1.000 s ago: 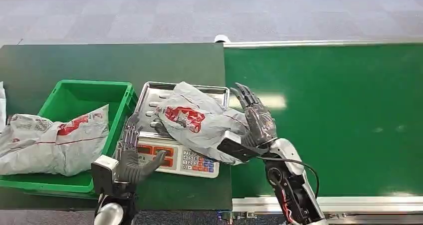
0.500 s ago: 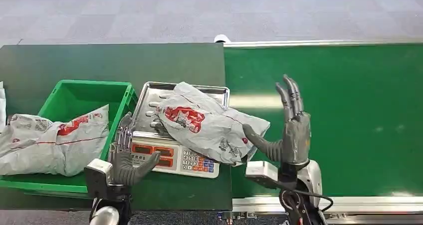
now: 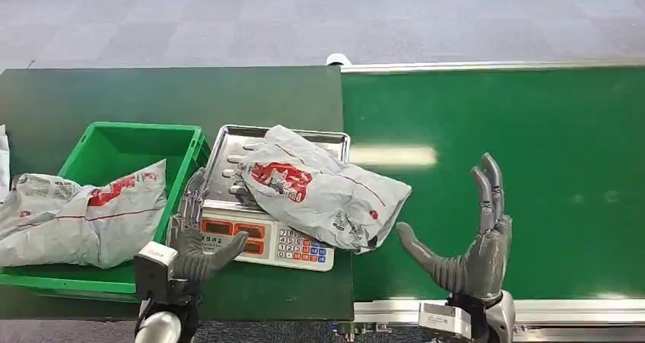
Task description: Moved the parcel from conveyor to table for the left to box.
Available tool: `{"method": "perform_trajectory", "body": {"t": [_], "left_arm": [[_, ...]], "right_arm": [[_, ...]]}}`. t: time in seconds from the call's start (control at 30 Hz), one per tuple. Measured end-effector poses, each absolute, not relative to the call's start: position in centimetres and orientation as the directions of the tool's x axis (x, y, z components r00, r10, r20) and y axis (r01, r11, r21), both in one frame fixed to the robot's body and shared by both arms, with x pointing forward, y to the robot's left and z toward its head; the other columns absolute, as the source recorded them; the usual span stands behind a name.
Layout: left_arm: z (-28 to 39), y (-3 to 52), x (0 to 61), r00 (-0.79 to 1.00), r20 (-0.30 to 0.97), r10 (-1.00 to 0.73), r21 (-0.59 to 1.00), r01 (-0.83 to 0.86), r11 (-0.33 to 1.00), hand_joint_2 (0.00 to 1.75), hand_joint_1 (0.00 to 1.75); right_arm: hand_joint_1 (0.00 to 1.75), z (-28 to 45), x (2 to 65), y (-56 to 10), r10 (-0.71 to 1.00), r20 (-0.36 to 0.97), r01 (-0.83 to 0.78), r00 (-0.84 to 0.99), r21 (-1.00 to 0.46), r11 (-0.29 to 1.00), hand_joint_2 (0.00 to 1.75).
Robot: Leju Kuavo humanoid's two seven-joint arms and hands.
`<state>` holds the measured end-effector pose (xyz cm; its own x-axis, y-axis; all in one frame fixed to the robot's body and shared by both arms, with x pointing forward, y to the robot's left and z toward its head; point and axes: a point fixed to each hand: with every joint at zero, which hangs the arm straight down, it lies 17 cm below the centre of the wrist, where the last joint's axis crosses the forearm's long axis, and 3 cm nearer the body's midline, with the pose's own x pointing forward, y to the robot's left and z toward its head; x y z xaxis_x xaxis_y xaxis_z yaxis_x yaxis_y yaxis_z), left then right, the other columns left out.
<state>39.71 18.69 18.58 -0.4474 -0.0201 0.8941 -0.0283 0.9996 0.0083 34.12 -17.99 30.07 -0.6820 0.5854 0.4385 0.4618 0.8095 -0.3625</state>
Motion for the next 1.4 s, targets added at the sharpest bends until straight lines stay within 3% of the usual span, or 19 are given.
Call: {"method": "perform_trajectory", "body": {"t": [0.17,0.33,0.47,0.7,1.03,1.07,1.1,1.2,1.4], "left_arm": [[19.1,14.5,41.9,-0.436,0.888,-0.147,0.208,0.094,0.974,1.75,0.00],[19.9,9.6,47.3,-0.438,0.854,-0.280,0.401,0.214,0.891,1.75,0.00],[18.4,5.1,50.1,-0.416,0.833,-0.364,0.513,0.336,0.790,1.75,0.00],[15.7,-0.1,51.9,-0.393,0.769,-0.505,0.639,0.435,0.635,1.75,0.00],[13.7,-1.9,52.1,-0.378,0.717,-0.586,0.696,0.448,0.561,1.75,0.02],[13.5,-2.1,52.0,-0.379,0.711,-0.592,0.701,0.451,0.553,1.75,1.33],[13.4,-2.1,52.0,-0.378,0.709,-0.595,0.702,0.454,0.549,1.75,1.54],[13.0,-2.3,51.9,-0.371,0.708,-0.601,0.702,0.462,0.541,1.75,1.71],[13.1,-2.2,52.2,-0.355,0.716,-0.601,0.693,0.465,0.551,1.75,1.75]], "right_arm": [[0.00,28.6,34.7,-17.0,0.434,0.547,0.300,-0.716,-0.321,0.899,1.75],[0.00,27.4,36.4,-14.0,0.231,0.664,0.100,-0.712,-0.229,0.968,1.75],[0.00,27.2,37.6,-11.9,0.165,0.701,0.022,-0.694,-0.208,0.978,1.75],[0.00,27.1,38.6,-10.1,0.148,0.721,-0.016,-0.677,-0.216,0.976,1.75],[0.00,26.1,39.0,-9.7,0.150,0.739,-0.023,-0.657,-0.218,0.976,1.75],[0.00,26.0,39.0,-9.7,0.150,0.740,-0.023,-0.656,-0.219,0.976,1.75],[0.00,26.0,39.0,-9.7,0.150,0.741,-0.024,-0.654,-0.219,0.976,1.75],[0.00,25.8,39.0,-9.7,0.151,0.746,-0.024,-0.649,-0.218,0.976,1.75],[0.00,25.4,39.1,-9.6,0.150,0.755,-0.032,-0.638,-0.220,0.975,1.75]]}}
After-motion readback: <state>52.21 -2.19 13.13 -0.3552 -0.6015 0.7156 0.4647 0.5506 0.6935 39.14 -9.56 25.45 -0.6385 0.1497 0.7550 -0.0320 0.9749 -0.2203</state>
